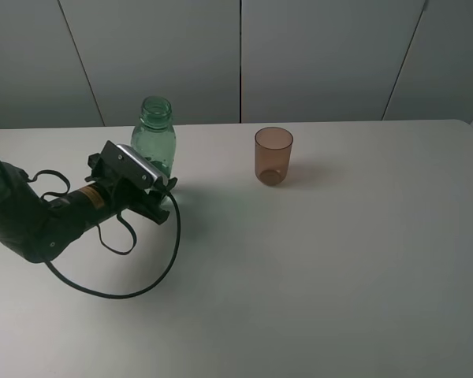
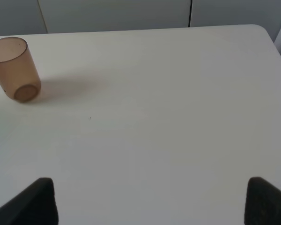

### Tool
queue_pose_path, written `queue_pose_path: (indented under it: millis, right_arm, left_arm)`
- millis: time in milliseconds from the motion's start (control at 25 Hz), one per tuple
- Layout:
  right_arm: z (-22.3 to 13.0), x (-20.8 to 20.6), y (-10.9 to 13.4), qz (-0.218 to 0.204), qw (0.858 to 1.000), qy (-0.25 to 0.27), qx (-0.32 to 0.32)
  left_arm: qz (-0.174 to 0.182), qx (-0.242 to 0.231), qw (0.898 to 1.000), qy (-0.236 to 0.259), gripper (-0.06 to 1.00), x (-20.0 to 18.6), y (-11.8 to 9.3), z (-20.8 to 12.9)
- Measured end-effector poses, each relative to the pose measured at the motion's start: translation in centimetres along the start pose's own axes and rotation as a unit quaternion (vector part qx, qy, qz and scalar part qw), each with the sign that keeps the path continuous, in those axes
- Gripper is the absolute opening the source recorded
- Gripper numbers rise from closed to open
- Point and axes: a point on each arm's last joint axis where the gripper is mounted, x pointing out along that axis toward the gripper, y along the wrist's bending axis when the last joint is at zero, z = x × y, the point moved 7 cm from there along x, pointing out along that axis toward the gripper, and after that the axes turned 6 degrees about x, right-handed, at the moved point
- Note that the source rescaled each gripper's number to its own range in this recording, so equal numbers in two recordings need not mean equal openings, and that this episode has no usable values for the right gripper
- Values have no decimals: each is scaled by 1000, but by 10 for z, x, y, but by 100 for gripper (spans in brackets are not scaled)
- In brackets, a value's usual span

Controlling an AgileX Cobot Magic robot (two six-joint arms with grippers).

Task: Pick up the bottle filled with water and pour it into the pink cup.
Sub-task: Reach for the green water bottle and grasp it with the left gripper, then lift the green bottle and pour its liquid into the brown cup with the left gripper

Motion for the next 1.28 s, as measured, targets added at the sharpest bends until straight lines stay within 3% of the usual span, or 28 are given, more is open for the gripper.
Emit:
queue_pose_path:
  millis: [440,720,960,1280]
  right_arm:
    - [0,0,0,0,1000,0,0]
    - [0,0,0,0,1000,0,0]
    - [0,0,0,0,1000,0,0]
    - [0,0,0,0,1000,0,0]
  left_arm:
    - [-25,17,999,-10,2,0,-5,8]
    - [-26,50,995,-81,2,15,7,51]
    - [-11,87,986,-140,2,43,33,91]
    - [-8,200,970,-137,2,88,76,142]
